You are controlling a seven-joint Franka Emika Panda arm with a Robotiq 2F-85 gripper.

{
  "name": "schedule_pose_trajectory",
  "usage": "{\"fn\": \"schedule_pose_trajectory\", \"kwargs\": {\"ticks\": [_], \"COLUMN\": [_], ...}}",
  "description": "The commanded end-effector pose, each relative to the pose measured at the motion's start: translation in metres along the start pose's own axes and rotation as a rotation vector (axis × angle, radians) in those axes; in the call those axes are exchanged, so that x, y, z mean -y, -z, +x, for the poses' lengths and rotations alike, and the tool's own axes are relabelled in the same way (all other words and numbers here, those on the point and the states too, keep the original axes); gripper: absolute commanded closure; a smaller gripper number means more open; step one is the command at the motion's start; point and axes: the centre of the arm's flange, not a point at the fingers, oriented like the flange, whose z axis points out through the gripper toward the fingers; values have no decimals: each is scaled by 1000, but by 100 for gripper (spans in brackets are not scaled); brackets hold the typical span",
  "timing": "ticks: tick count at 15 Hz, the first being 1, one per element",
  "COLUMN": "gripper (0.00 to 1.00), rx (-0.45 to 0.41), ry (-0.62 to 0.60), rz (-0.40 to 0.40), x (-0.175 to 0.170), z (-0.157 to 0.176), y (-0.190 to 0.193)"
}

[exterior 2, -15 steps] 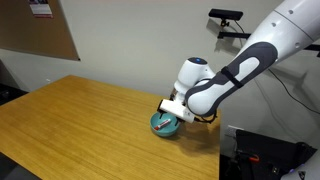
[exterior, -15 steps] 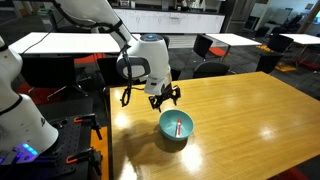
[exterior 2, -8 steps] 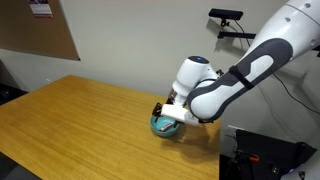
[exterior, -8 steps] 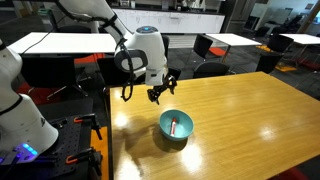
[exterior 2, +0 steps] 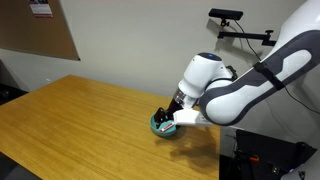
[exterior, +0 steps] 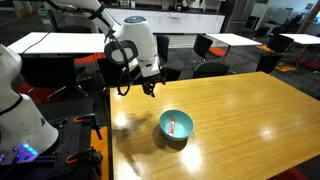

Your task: Put the marker in the bowl

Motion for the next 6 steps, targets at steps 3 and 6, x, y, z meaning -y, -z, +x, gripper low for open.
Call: {"fn": "schedule_pose_trajectory", "kwargs": {"ticks": [3, 6], "gripper": [0, 0], "rx": [-2, -2], "ry": [48, 50], "rz": [7, 7], "x": [-1, -2], "z": [-3, -3], "y": [6, 6]}}
